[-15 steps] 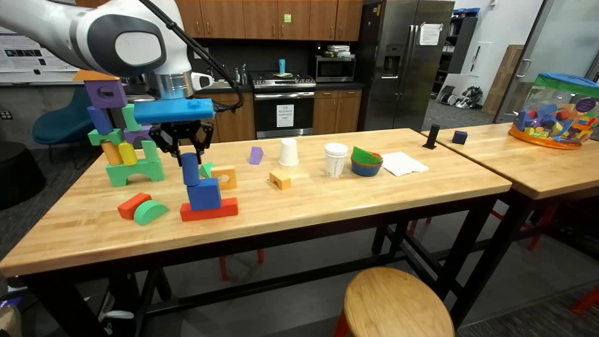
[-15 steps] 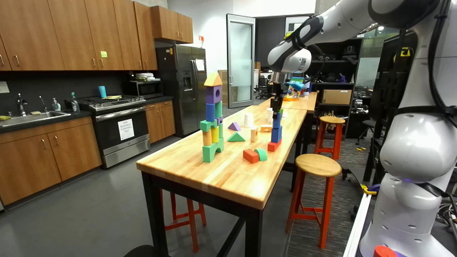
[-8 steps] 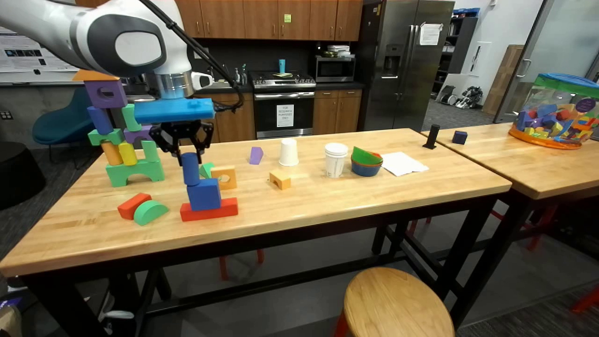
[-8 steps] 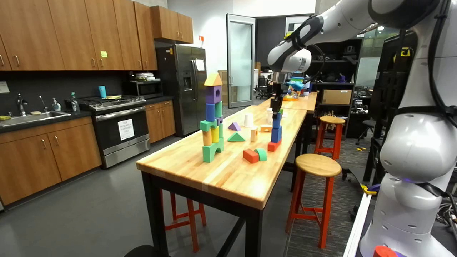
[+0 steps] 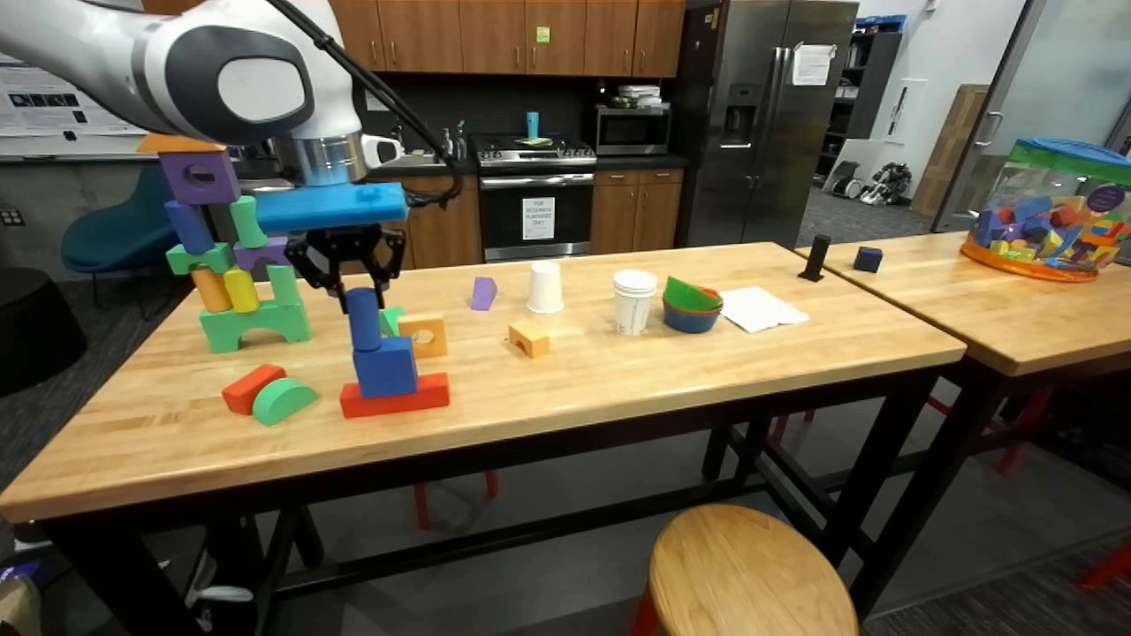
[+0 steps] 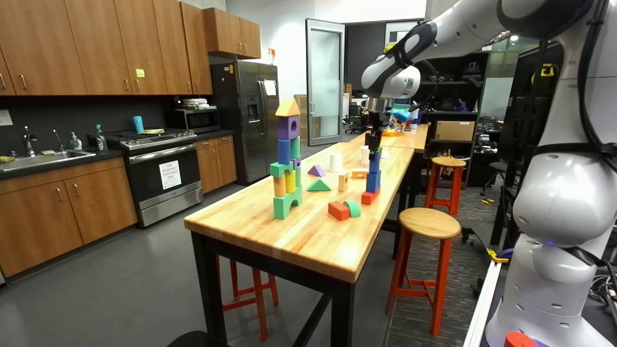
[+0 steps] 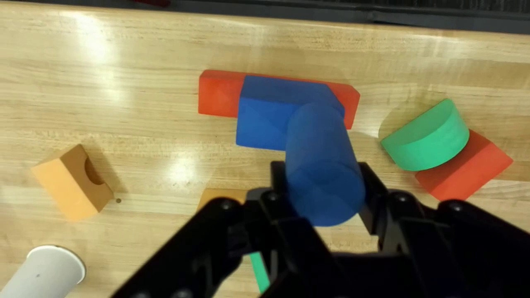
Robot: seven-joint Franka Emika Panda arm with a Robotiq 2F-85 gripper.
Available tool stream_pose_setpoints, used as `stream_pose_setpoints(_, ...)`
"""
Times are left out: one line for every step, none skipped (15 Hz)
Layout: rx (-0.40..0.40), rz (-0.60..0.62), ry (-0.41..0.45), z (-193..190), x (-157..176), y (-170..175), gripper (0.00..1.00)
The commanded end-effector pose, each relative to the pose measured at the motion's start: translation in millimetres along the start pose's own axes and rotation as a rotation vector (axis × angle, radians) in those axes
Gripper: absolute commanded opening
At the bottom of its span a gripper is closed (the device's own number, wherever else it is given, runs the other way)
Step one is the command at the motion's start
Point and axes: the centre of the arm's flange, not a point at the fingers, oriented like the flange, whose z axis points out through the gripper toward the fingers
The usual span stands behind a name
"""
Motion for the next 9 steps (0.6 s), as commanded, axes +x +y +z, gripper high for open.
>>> stream_pose_setpoints(-0.031, -0.009, -0.010, -4.2, -2.0, 1.6, 0.17)
stream_pose_setpoints(-0.032, -0.012, -0.011, -4.1, -1.8, 0.8, 0.17)
stream_pose_setpoints(-0.033, -0.015, -0.013, -4.1, -1.6, -0.2, 0.17)
stream_pose_setpoints(-0.033, -0.017, -0.014, -4.0, -1.6, -0.7, 0.17)
stream_pose_setpoints(-0.033, -0.019, -0.014, -4.3, -1.5, -1.2, 0.17)
stream_pose_setpoints(-0.033, -0.019, -0.014, -4.3, -1.5, -1.4, 0.17)
stream_pose_setpoints(-0.033, -0.018, -0.014, -4.4, -1.4, -1.4, 0.17)
stream_pose_setpoints(-0.033, -0.018, -0.014, -4.4, -1.5, -1.4, 0.17)
stream_pose_setpoints(-0.033, -0.018, -0.015, -4.3, -1.5, -1.6, 0.17)
